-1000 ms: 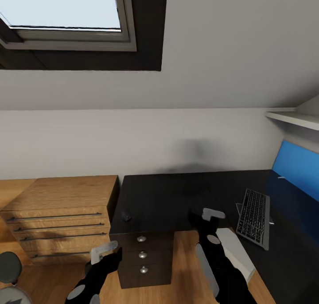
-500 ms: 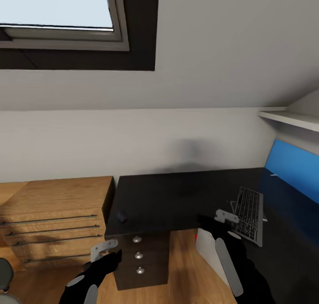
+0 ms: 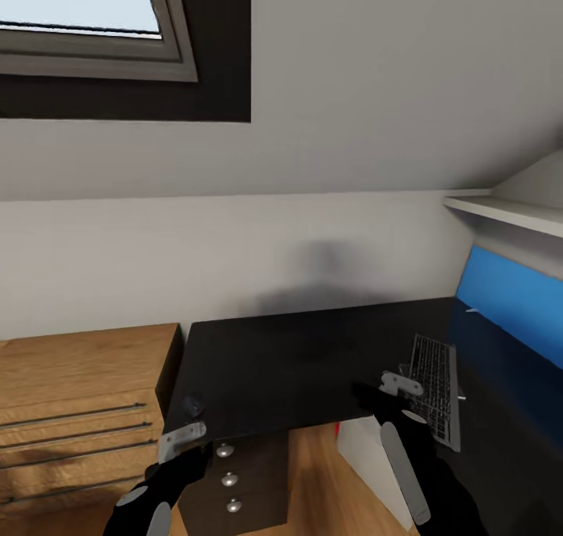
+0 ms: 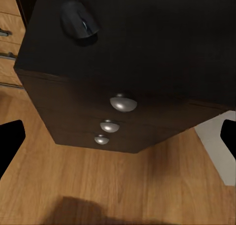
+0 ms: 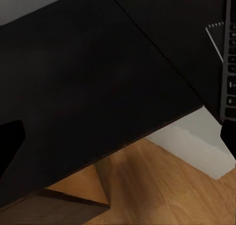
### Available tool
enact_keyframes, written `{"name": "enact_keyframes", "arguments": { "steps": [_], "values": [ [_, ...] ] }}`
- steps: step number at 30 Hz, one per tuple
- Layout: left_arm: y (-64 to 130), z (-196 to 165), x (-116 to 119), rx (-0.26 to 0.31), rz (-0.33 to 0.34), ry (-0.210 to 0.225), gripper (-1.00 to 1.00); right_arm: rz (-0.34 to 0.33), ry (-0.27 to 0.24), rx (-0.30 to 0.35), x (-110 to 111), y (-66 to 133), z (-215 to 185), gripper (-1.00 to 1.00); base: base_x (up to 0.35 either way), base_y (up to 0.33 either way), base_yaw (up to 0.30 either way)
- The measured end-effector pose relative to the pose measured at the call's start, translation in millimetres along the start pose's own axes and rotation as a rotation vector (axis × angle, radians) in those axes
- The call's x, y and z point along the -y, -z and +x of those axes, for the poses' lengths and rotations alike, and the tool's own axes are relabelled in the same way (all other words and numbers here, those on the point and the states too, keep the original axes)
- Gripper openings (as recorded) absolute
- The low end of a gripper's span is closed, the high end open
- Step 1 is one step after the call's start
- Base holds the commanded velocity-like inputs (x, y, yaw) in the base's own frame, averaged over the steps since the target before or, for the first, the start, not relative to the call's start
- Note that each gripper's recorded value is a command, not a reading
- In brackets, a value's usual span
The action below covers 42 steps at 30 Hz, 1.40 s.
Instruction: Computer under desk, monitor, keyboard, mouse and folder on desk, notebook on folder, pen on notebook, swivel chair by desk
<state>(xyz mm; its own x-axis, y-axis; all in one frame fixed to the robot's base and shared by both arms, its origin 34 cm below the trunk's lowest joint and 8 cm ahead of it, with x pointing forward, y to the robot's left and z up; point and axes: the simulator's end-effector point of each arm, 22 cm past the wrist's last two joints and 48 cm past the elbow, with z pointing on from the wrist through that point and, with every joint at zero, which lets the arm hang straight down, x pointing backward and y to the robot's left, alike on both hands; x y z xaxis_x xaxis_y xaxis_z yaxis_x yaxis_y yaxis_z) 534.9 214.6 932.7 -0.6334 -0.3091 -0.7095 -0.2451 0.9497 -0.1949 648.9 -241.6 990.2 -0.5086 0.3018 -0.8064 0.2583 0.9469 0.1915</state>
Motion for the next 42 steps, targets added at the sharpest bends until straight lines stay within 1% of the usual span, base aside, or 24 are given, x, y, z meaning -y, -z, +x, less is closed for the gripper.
{"name": "enact_keyframes", "arguments": {
  "steps": [7, 10, 25, 31, 38, 42],
  "values": [
    [-0.1, -0.6, -2.1, 0.001, -0.004, 0.003, 1.00, 0.001, -0.004, 0.004, -0.6, 0.7, -1.6, 1.00, 0.240, 0.000, -0.002],
    [0.2, -0.9, -1.6, 0.002, -0.003, 0.002, 1.00, 0.001, -0.004, 0.004, -0.7, 0.9, -1.5, 1.00, 0.240, 0.000, -0.142],
    [2.5, -5.0, -1.6, 0.013, -0.002, 0.004, 1.00, -0.001, -0.002, 0.013, -0.9, 3.4, -5.8, 1.00, 0.025, 0.000, -0.257],
    [4.0, -6.4, -0.8, 0.017, 0.001, 0.004, 1.00, 0.000, -0.002, 0.018, -0.8, 5.1, -7.8, 1.00, 0.225, -0.028, -0.268],
    [5.2, -8.2, -0.4, 0.023, 0.002, 0.003, 1.00, -0.002, -0.003, 0.022, -1.9, 6.7, -9.8, 1.00, 0.263, -0.209, -0.268],
    [5.5, -9.2, -0.4, 0.025, 0.002, 0.004, 1.00, -0.004, -0.005, 0.023, -2.6, 7.1, -10.5, 1.00, 0.086, -0.121, -0.268]
  ]
}}
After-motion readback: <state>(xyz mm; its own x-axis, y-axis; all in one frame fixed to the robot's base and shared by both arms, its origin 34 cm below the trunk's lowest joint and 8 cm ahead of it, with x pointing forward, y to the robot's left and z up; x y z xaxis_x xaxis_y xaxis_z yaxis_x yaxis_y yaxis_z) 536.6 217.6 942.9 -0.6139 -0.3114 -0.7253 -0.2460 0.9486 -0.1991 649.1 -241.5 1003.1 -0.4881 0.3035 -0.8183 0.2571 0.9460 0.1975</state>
